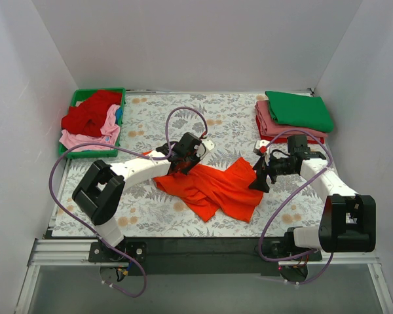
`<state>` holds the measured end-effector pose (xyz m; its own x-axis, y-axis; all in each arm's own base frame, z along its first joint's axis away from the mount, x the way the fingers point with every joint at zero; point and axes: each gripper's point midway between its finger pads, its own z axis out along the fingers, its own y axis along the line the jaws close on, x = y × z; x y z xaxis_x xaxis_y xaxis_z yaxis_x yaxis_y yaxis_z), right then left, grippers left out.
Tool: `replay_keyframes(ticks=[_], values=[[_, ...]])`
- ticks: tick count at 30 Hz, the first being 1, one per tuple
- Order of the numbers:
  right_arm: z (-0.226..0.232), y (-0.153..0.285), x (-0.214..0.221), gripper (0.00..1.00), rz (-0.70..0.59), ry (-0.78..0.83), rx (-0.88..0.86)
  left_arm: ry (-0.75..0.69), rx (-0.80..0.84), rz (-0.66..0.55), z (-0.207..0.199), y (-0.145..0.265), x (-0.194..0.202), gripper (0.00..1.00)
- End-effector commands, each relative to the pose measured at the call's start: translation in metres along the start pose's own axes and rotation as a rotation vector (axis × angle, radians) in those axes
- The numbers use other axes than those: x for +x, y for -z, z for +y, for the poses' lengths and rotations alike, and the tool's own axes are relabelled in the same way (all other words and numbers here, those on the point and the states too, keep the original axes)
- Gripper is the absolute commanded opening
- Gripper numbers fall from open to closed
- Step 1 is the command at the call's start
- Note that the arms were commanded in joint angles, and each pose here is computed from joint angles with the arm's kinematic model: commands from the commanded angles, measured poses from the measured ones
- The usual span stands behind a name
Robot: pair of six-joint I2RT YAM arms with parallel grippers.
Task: Fold and stack the t-shirts
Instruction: Flatten the tshirt out
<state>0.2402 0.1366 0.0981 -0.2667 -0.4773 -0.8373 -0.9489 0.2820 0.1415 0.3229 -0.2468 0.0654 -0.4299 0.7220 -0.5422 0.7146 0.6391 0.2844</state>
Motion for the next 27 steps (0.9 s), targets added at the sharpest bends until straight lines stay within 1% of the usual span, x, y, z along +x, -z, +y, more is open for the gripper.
replay_keyframes(ticks=[1, 3, 4, 6, 14, 16, 17, 19, 20, 22, 23, 24, 25, 27], values=[[0.002, 0.000, -0.002, 0.96, -0.012, 0.001, -0.019, 0.009, -0.021, -0.055, 0.005, 0.006, -0.017, 0.17], [0.002, 0.000, -0.002, 0.96, -0.012, 0.001, -0.019, 0.012, -0.022, -0.053, 0.005, 0.006, -0.016, 0.11], [0.003, 0.000, -0.001, 0.96, -0.011, 0.000, -0.019, 0.014, -0.025, -0.054, 0.005, 0.007, -0.017, 0.05], [0.002, 0.000, -0.002, 0.96, -0.009, 0.004, -0.016, 0.022, -0.032, -0.063, 0.007, 0.010, -0.019, 0.00], [-0.001, 0.001, -0.002, 0.96, -0.003, 0.007, -0.004, 0.073, -0.064, -0.182, 0.020, 0.038, -0.045, 0.00], [-0.006, 0.003, 0.000, 0.96, 0.015, -0.004, 0.018, 0.094, -0.062, -0.213, 0.021, 0.046, -0.052, 0.00], [-0.012, 0.006, -0.004, 0.96, 0.020, 0.003, 0.039, 0.100, -0.061, -0.222, 0.023, 0.048, -0.053, 0.00], [-0.022, 0.007, -0.005, 0.96, 0.042, -0.036, 0.073, 0.129, -0.052, -0.259, 0.025, 0.058, -0.060, 0.00], [-0.033, 0.010, -0.013, 0.96, 0.034, -0.022, 0.103, 0.141, -0.048, -0.269, 0.026, 0.061, -0.061, 0.00], [-0.045, 0.010, -0.016, 0.96, 0.047, -0.070, 0.134, 0.174, -0.039, -0.302, 0.029, 0.069, -0.064, 0.00], [-0.058, 0.013, -0.025, 0.96, 0.046, -0.063, 0.172, 0.185, -0.033, -0.312, 0.029, 0.071, -0.064, 0.00], [-0.065, 0.012, -0.028, 0.95, 0.051, -0.074, 0.183, 0.193, -0.021, -0.325, 0.029, 0.075, -0.064, 0.00], [-0.070, 0.007, -0.025, 0.95, 0.064, -0.123, 0.181, 0.212, -0.020, -0.330, 0.032, 0.076, -0.063, 0.00], [-0.090, 0.001, -0.027, 0.95, 0.086, -0.148, 0.203, 0.229, -0.013, -0.334, 0.033, 0.077, -0.061, 0.00]])
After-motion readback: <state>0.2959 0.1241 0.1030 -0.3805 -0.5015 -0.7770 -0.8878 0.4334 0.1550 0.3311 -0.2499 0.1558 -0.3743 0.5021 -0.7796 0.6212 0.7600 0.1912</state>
